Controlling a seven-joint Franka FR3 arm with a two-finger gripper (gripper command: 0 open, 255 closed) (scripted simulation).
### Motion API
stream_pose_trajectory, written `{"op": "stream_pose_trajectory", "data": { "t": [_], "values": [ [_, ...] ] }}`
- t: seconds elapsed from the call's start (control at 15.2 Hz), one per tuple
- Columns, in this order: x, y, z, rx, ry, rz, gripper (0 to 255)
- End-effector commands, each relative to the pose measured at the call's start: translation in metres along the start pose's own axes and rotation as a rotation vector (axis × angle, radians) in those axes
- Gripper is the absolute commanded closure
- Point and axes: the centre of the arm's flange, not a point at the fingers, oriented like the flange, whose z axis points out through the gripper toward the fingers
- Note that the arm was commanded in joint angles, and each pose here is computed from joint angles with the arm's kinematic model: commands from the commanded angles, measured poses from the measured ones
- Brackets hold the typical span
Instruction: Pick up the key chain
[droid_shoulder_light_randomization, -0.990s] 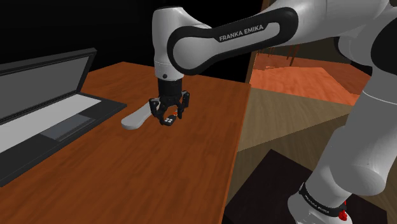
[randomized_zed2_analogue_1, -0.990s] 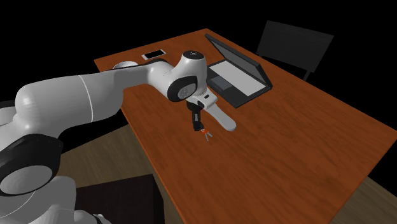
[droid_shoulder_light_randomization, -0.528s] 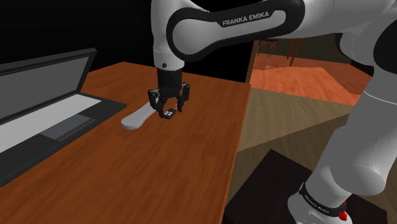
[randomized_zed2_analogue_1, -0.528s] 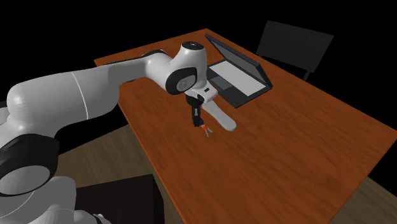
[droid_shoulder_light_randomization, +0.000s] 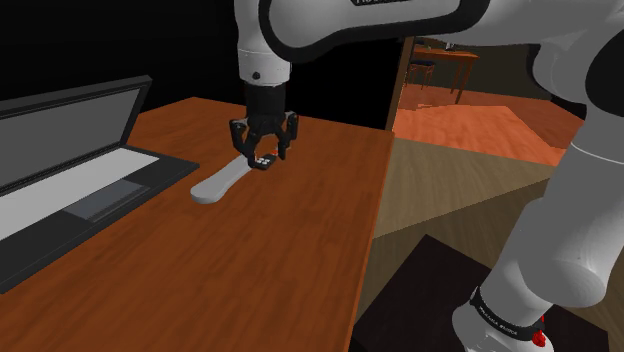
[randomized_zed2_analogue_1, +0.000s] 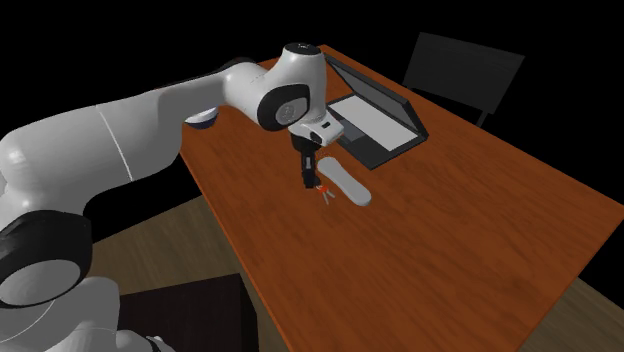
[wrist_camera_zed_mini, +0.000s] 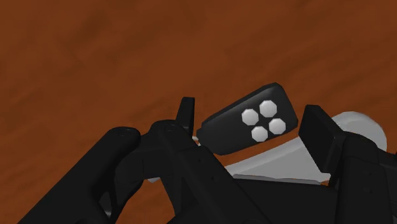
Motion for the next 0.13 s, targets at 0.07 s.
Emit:
{"op": "stream_pose_trajectory", "data": {
  "t": [0.07],
  "values": [
    [0.0000,0.0001,-0.0058,0.000,0.000,0.000,255]
  ]
}}
